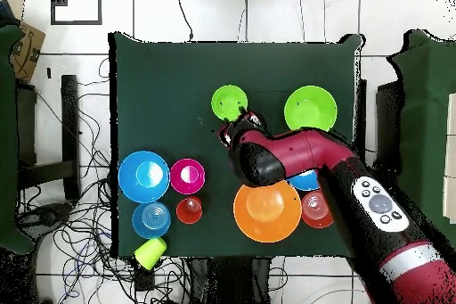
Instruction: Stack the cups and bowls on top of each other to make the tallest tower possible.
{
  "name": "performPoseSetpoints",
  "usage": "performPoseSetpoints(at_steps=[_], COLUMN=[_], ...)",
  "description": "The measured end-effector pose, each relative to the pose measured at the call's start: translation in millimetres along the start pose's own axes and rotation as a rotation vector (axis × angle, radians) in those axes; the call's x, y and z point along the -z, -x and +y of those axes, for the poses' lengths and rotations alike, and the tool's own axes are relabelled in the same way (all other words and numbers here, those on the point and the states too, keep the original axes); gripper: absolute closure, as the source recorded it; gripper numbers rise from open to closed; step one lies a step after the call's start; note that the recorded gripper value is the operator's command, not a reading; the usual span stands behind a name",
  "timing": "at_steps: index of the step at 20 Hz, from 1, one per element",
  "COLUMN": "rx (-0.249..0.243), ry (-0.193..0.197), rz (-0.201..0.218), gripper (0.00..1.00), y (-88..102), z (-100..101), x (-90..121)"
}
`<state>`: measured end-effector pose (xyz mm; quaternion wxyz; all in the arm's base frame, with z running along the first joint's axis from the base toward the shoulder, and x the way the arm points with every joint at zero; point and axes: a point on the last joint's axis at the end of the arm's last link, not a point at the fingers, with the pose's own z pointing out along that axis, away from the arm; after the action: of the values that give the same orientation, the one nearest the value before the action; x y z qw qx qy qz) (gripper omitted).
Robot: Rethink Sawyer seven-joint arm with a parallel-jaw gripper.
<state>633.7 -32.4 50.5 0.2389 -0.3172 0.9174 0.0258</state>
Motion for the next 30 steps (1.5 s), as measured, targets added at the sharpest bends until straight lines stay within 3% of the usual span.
performPoseSetpoints(at_steps=[5, 11, 30], rx=[0.015, 0.002, -0.018], ry=[0.003, -0.023, -0.068], rz=[0.041, 0.084, 0.116], gripper=[0.00, 0.00, 0.00], y=[-8.7, -30.1, -48.1], z=[11, 0, -24], x=[-8, -6, 1])
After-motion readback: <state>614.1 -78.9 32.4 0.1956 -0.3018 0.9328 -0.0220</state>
